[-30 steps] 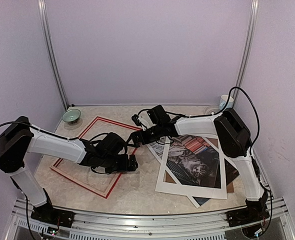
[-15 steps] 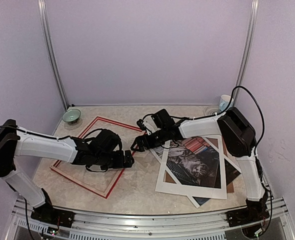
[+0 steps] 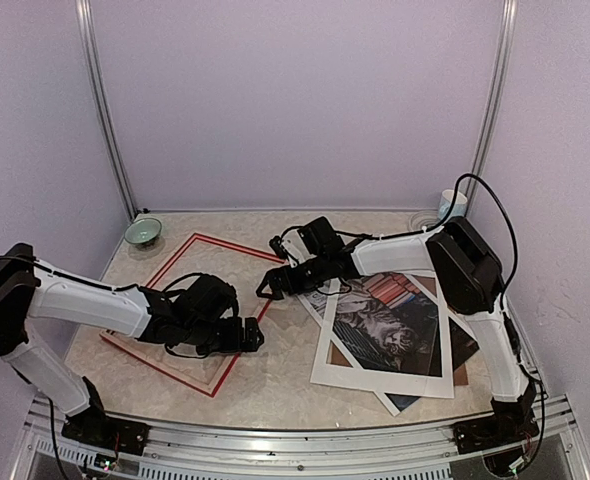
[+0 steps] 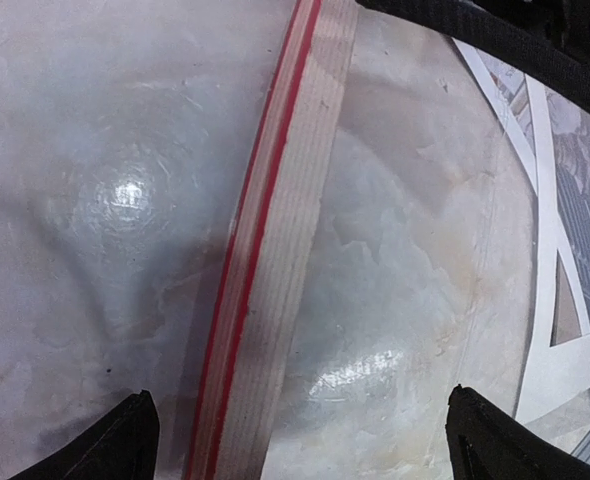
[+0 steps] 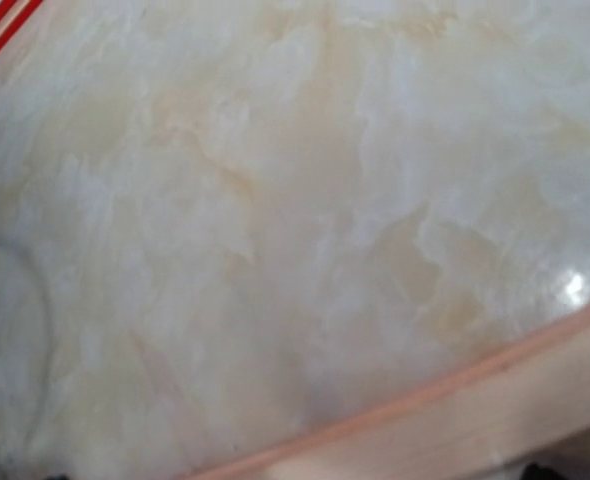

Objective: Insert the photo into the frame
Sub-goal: Adjust the frame body at the center of the board.

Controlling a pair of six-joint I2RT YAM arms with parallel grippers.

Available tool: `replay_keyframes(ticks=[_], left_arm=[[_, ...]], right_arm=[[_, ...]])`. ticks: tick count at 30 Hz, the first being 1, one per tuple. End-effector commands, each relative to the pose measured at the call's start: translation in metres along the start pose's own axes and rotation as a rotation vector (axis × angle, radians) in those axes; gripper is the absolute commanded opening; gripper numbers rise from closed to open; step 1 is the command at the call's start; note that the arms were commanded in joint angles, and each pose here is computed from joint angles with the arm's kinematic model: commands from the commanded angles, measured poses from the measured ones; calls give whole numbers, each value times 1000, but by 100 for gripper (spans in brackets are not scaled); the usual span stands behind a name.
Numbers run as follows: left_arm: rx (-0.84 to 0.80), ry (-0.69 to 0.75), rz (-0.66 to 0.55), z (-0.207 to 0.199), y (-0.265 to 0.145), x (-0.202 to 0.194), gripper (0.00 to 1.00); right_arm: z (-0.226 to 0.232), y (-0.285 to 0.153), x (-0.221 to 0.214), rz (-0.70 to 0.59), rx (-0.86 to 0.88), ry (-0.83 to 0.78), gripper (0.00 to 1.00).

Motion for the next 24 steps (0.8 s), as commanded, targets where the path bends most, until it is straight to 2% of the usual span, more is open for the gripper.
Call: replay_keyframes(ticks=[1,10,24], left_arm=[[-61,11,30,-16,9,-9,99],[-101,53,74,-36,23,-23,99],[-76,97,55,-52,41,-13,99]], right_arm=[[-6,11,-1,-2,10,18,98],[-10,21,6,-8,12,14,98],[-17,28,13,-21,3,-3,98]])
Point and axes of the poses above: each gripper's point midway between its finger pads, its own y axis out along the fingers, its own z axis along the line the jaws close on, x = y × z, the point moved 3 cm from there along -y, back along the fingers, and after that the axes turned 12 degrees about -y, right-handed, at the moved point
